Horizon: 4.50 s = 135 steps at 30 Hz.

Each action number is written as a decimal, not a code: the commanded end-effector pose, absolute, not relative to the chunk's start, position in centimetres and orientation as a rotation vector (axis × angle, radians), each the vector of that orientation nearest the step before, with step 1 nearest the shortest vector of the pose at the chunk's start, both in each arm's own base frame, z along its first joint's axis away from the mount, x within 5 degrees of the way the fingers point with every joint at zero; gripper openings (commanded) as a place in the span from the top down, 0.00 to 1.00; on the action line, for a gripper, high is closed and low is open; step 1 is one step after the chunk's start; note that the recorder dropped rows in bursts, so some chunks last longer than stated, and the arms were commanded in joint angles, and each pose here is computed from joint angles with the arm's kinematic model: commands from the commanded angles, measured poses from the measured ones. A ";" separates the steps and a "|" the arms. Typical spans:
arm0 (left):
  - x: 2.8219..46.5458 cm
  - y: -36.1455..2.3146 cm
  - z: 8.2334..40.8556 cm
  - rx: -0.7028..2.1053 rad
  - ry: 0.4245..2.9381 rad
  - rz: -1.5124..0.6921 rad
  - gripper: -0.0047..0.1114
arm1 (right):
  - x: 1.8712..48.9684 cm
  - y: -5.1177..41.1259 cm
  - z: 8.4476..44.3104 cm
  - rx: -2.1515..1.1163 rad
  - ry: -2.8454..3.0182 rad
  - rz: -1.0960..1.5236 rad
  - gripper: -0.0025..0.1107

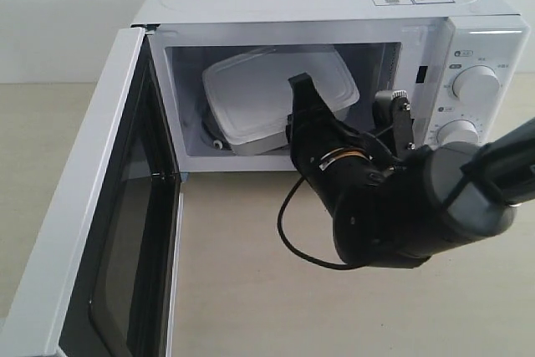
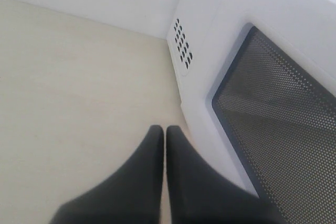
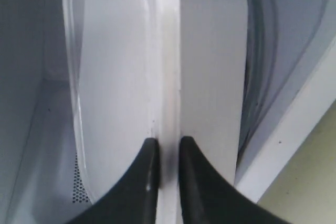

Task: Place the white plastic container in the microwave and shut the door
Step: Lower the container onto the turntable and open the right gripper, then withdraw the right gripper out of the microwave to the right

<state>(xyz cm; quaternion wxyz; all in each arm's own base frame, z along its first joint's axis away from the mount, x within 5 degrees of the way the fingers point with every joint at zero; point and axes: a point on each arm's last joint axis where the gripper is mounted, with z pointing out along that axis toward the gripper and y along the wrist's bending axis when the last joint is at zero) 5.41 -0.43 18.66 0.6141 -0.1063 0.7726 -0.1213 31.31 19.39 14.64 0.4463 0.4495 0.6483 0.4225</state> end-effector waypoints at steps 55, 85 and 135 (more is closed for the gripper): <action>5.4 -0.4 18.6 -0.249 1.780 -0.281 0.93 | 35.2 19.3 14.4 1.032 1.593 1.027 0.51; 5.4 -0.4 18.6 -0.249 1.780 -0.281 0.93 | 30.7 18.9 14.3 -0.351 1.762 0.304 0.98; 5.4 -0.4 18.6 -0.249 1.780 -0.281 0.93 | 18.1 14.6 24.9 -0.497 2.172 0.578 0.98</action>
